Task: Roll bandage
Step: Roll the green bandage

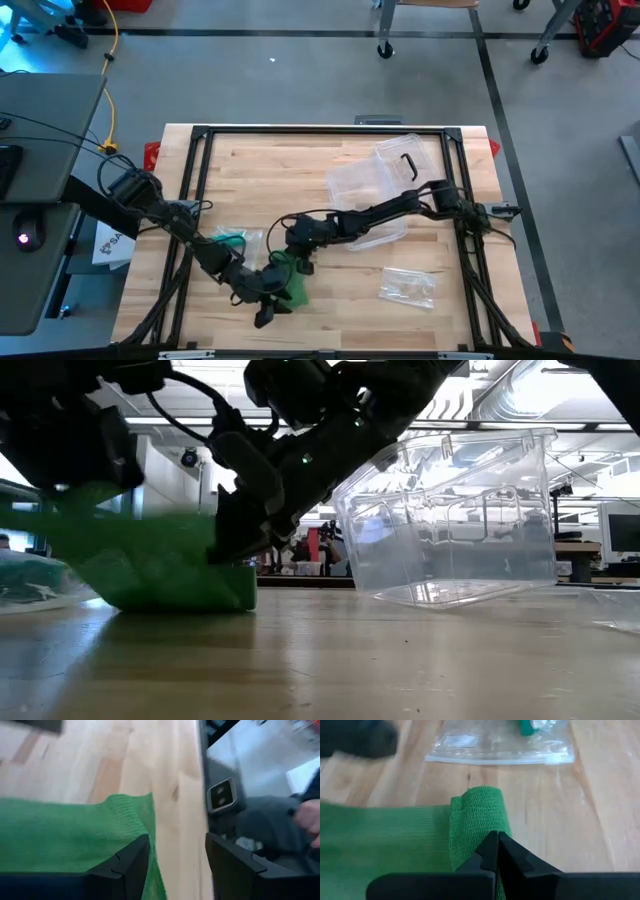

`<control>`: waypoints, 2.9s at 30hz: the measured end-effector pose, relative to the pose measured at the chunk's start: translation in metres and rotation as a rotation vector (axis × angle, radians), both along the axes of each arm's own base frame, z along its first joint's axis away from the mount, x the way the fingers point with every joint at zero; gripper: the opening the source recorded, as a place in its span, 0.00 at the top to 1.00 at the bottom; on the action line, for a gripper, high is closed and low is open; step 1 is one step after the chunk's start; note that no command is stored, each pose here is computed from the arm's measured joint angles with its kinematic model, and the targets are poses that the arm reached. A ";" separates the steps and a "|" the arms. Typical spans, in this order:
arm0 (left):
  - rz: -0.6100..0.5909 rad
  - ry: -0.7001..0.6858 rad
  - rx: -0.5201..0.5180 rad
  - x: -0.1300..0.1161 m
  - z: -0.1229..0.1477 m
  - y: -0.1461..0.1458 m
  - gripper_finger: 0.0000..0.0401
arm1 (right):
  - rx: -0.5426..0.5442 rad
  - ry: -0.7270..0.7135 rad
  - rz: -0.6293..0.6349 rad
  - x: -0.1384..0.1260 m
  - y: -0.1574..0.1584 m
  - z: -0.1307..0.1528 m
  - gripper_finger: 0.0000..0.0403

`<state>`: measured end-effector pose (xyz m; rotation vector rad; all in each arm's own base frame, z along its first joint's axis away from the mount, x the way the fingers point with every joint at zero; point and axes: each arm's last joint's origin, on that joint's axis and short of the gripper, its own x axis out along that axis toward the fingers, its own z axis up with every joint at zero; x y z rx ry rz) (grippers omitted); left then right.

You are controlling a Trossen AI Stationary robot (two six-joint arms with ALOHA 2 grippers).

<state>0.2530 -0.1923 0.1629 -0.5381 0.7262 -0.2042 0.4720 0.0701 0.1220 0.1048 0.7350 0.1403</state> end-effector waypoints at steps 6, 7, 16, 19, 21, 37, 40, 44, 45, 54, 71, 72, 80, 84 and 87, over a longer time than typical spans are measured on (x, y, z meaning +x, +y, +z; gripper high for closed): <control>0.047 0.092 0.035 -0.008 0.010 -0.005 0.54 | -0.007 -0.003 0.031 -0.002 0.010 0.002 1.00; 0.052 0.087 0.030 -0.009 0.010 -0.007 0.54 | -0.008 -0.005 0.030 -0.002 0.010 0.003 1.00; 0.269 0.024 0.184 -0.016 -0.009 -0.015 0.54 | -0.010 -0.006 0.025 -0.002 0.010 0.004 1.00; 0.348 0.081 0.240 -0.015 -0.031 -0.012 0.54 | -0.009 -0.006 0.025 -0.002 0.010 0.004 1.00; 0.366 0.126 0.225 -0.012 -0.045 -0.012 0.55 | -0.009 -0.004 0.024 -0.002 0.010 0.004 1.00; 0.133 0.120 0.319 0.005 -0.021 -0.067 0.72 | 0.000 0.006 0.024 -0.003 0.010 0.004 1.00; 0.176 0.102 0.432 0.005 -0.017 -0.064 0.73 | 0.000 0.005 0.023 -0.003 0.009 0.004 1.00; 0.296 0.155 0.577 0.003 -0.024 -0.044 0.71 | 0.000 0.005 0.023 -0.003 0.009 0.004 1.00; 0.346 0.168 0.598 0.003 -0.024 -0.038 0.70 | 0.000 0.005 0.023 -0.003 0.009 0.004 1.00; 0.249 0.285 0.371 0.011 -0.046 -0.026 0.72 | 0.000 0.008 0.023 -0.003 0.009 0.004 1.00; 0.301 0.090 0.452 0.007 -0.006 -0.058 0.87 | -0.001 0.022 0.024 -0.004 0.009 0.003 1.00; 0.330 0.109 0.454 0.010 -0.009 -0.054 0.86 | -0.001 0.022 0.024 -0.004 0.009 0.003 1.00; 0.235 0.196 0.401 0.035 -0.046 -0.050 0.88 | 0.009 0.027 0.014 -0.004 0.009 0.003 1.00; 0.203 0.157 0.389 0.040 -0.053 -0.056 0.90 | 0.008 0.033 0.013 -0.005 0.009 0.002 1.00; 0.187 0.145 0.405 0.037 -0.053 -0.059 0.93 | 0.007 0.036 0.012 -0.005 0.009 0.002 1.00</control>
